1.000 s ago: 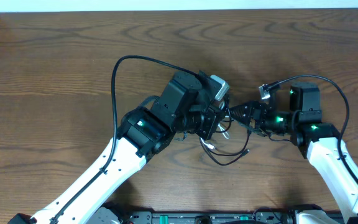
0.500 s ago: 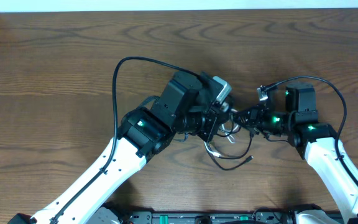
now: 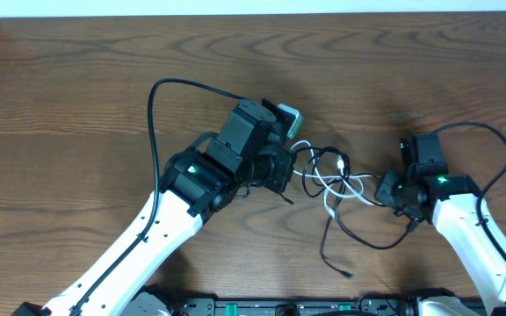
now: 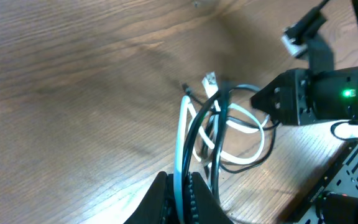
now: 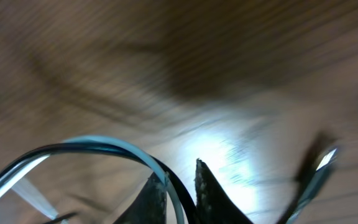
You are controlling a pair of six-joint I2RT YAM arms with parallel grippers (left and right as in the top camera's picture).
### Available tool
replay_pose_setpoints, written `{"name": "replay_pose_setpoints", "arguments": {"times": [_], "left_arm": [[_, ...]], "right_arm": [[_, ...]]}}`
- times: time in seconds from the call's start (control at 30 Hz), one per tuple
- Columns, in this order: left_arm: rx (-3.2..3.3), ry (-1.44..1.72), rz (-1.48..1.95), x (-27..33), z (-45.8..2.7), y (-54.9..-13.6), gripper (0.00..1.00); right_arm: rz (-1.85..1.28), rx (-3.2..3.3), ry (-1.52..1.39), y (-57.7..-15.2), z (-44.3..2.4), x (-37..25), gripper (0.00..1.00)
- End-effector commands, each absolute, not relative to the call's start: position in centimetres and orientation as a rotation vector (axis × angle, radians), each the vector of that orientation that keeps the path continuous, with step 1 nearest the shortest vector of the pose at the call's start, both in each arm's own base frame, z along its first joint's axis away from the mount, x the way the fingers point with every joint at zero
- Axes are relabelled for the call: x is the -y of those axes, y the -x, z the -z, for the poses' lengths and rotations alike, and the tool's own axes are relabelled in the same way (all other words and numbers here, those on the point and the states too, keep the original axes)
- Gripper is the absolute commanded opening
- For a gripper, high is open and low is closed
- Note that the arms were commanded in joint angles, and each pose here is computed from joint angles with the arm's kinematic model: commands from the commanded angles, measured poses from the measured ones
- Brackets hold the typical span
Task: Untangle cables
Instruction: 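Pull both grippers apart, stretching the black and white cables between them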
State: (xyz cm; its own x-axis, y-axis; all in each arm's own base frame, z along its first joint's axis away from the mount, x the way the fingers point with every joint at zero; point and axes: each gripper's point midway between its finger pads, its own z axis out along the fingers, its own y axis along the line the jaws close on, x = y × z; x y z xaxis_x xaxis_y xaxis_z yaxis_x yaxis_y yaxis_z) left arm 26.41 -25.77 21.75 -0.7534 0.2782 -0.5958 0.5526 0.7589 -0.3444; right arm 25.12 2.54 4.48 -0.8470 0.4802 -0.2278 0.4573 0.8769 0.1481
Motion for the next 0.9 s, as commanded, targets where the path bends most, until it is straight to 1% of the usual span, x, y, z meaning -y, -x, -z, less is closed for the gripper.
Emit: {"name": "replay_pose_setpoints", "arguments": {"times": [0.0, 0.17, 0.4, 0.47, 0.6, 0.7, 0.87], "left_arm": [[-2.415, -0.601, 0.662, 25.1, -22.5, -27.0, 0.07], [-2.431, -0.591, 0.587, 24.2, -21.9, -27.3, 0.08], [-2.459, -0.436, 0.145, 18.4, -20.7, -29.6, 0.07], [-2.460, -0.401, 0.077, 17.1, -20.6, -30.1, 0.07], [-2.473, -0.304, 0.034, 14.6, -20.6, -31.3, 0.08], [-2.475, -0.226, 0.014, 12.8, -20.7, -32.2, 0.08], [-2.488, -0.093, 0.041, 10.7, -20.7, -33.1, 0.08]], "right_arm": [[0.093, -2.692, -0.787, -25.8, -5.1, 1.1, 0.13], [0.107, -2.677, -0.826, -25.8, -5.1, 2.0, 0.09], [0.197, -2.665, -0.884, -25.1, -5.1, 3.8, 0.09], [0.215, -2.665, -0.901, -24.8, -5.1, 4.2, 0.09], [0.258, -2.660, -0.944, -24.3, -5.1, 5.3, 0.09], [0.267, -2.658, -0.968, -24.0, -5.0, 5.7, 0.08], [0.277, -2.647, -1.026, -23.6, -5.0, 6.7, 0.06]]}}
